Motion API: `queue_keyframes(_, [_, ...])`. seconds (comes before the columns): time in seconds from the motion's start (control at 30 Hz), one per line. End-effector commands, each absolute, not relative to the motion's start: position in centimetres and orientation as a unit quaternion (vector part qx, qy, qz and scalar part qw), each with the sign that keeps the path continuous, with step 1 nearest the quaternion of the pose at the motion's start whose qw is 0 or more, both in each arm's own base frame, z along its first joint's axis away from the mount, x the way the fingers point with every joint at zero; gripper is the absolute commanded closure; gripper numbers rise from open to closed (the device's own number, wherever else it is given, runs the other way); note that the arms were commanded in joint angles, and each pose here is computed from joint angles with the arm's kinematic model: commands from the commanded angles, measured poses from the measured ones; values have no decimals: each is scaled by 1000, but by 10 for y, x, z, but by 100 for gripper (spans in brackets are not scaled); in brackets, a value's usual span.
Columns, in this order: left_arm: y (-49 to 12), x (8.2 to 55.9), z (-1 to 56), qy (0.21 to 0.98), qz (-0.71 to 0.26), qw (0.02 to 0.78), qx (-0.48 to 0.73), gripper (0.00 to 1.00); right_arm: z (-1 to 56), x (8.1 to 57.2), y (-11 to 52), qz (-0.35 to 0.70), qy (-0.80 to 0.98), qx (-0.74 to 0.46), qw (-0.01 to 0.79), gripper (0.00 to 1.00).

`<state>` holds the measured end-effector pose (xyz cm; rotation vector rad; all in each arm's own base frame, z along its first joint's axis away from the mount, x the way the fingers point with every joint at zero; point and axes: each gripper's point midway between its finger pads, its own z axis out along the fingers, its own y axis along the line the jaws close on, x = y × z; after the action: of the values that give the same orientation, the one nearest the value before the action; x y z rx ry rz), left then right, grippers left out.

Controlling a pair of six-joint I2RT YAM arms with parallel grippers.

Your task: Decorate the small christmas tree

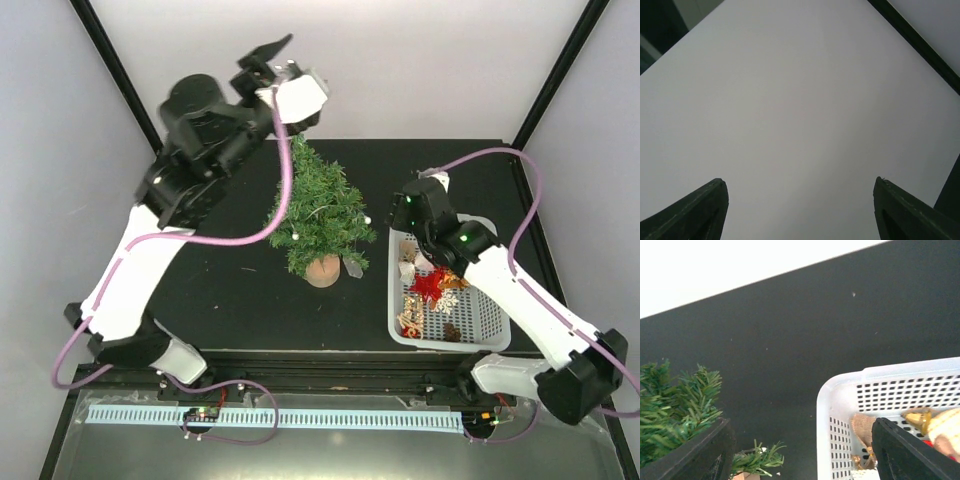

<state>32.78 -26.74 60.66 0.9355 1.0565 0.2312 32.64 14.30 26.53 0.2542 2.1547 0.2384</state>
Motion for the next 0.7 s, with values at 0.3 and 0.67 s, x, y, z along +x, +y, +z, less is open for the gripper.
queue_keyframes(0.3, [-206,267,569,587,-53,683,432,11,204,369,181,342,889,114,282,24])
queue_keyframes(0.67, [-200,247,525,609,-85,640,460,8,205,391,169,390,879,106,255,23])
